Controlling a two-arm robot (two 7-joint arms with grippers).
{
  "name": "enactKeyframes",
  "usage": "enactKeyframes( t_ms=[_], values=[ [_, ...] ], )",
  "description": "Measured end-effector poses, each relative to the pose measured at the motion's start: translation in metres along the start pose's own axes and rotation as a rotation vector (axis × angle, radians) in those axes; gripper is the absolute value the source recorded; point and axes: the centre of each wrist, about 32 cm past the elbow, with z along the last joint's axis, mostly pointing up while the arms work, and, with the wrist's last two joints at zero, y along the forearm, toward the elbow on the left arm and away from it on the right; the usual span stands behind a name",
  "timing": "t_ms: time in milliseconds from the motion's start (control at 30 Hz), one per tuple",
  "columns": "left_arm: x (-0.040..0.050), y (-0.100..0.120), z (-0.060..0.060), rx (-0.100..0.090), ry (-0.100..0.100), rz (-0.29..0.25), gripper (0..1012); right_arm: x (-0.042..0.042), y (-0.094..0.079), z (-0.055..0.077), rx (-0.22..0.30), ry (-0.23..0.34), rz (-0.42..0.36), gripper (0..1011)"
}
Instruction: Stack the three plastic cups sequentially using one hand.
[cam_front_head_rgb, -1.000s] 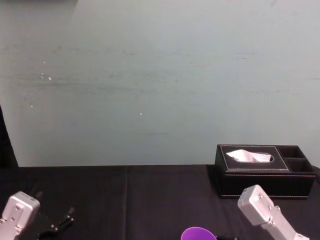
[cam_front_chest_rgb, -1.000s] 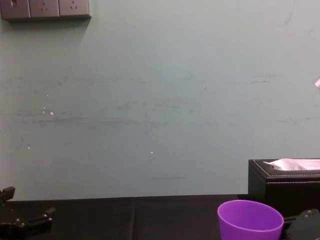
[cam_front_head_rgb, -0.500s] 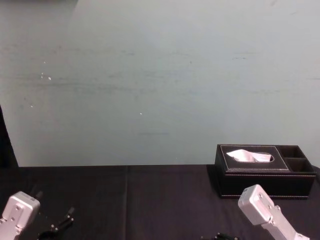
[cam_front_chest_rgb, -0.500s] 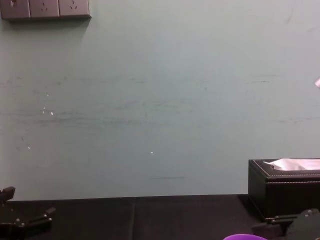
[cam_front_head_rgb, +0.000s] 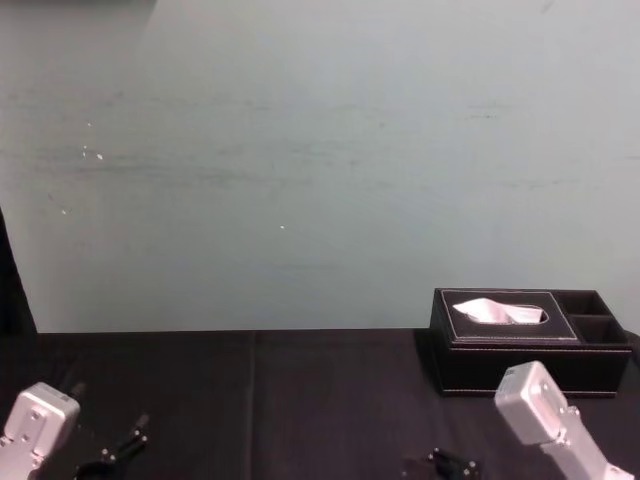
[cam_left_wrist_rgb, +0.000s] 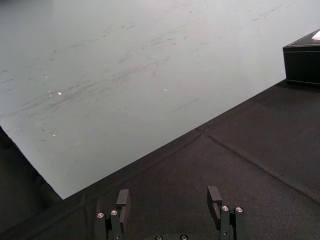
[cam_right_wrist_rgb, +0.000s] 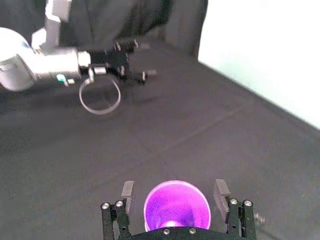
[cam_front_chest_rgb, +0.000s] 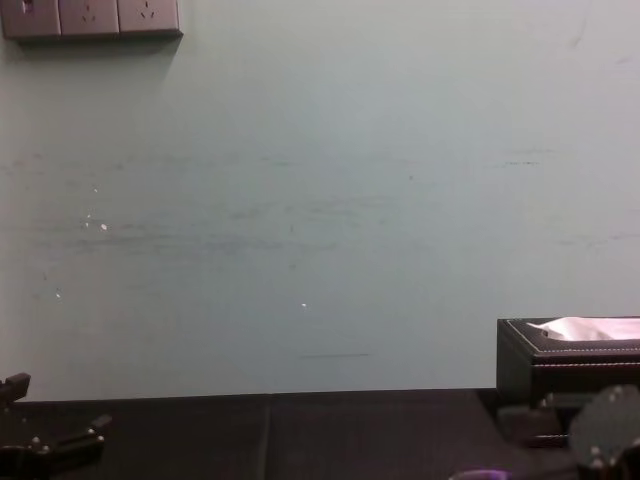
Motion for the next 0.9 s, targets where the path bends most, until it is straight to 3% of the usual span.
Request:
enactKeyframes(
  t_ms=[200, 333, 533, 667, 900],
  values=[
    [0.0000, 0.000, 0.000, 0.000, 0.000, 0.000, 1010, -0.0025, -0.008, -0.001, 0.096, 0.004, -0.027, 1003],
    [0.0000, 0.000, 0.000, 0.000, 0.000, 0.000, 1010, -0.0045, -0.012, -0.007, 0.146, 0.024, -0.094, 1003],
    [0.0000, 0.000, 0.000, 0.000, 0.000, 0.000, 1010, -0.0111, -0.013, -0.022, 0.194, 0.059, -0.287, 1003],
    [0.0000, 0.000, 0.000, 0.000, 0.000, 0.000, 1010, -0.0129, -0.006, -0.039, 0.217, 0.080, -0.445, 1003],
    [0.0000, 0.000, 0.000, 0.000, 0.000, 0.000, 1010, -0.0173, 0.012, -0.058, 0.214, 0.084, -0.595, 1003]
  ],
)
